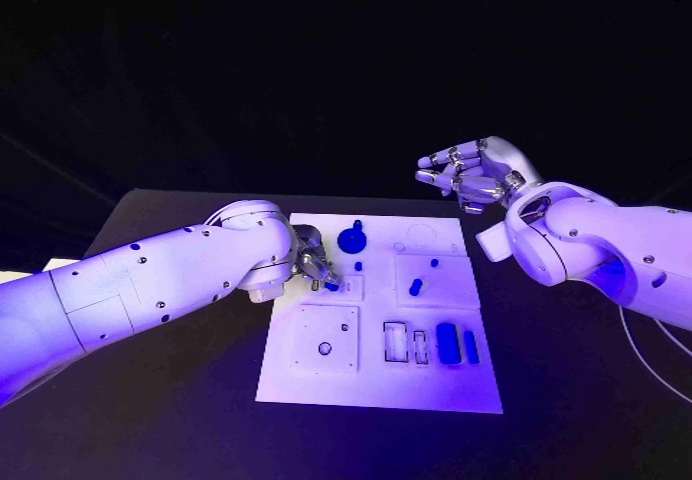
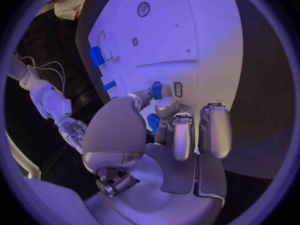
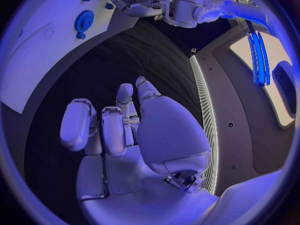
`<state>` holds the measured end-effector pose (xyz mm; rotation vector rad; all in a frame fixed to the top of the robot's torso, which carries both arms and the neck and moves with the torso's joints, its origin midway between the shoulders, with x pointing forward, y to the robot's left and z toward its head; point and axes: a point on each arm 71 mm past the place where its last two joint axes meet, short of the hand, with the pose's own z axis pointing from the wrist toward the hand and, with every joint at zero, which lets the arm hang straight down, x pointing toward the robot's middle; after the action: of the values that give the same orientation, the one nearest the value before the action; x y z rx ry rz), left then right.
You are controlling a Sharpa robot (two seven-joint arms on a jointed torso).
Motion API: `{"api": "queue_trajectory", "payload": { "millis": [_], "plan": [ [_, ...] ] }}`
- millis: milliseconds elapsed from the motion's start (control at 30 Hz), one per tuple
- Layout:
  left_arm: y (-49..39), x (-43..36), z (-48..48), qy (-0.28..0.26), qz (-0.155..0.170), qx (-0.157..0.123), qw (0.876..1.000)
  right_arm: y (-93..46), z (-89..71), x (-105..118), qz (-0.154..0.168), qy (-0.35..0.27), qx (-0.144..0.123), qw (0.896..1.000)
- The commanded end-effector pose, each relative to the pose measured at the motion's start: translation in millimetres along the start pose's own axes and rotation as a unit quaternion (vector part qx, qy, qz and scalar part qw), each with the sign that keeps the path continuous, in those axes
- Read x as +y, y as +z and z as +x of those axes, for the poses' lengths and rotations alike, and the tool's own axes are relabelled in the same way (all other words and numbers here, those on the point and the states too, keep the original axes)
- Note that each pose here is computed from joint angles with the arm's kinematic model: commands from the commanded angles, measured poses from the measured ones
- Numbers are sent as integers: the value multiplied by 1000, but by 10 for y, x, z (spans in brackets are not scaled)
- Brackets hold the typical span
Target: Assemble the parts on the task board
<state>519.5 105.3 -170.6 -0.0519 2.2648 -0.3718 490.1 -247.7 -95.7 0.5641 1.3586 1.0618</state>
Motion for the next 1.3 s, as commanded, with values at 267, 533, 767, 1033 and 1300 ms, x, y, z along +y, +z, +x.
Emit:
{"api": "queue_trajectory", "payload": {
  "millis": [267, 533, 767, 1033, 1300],
  "plan": [
    [61, 68, 86, 20, -27, 29, 999, -5, 19, 7, -3, -4, 10, 1000],
    [79, 43, 72, 23, -29, 27, 999, -10, 22, 7, -2, -3, 12, 1000],
    [84, 20, 64, 25, -29, 25, 999, -8, 23, 1, 2, -3, 12, 1000],
    [86, 0, 63, 27, -28, 24, 999, -8, 23, -1, 3, -3, 12, 1000],
    [102, -2, 48, 27, -31, 23, 999, -11, 27, 2, 2, -2, 13, 1000]
  ]
}}
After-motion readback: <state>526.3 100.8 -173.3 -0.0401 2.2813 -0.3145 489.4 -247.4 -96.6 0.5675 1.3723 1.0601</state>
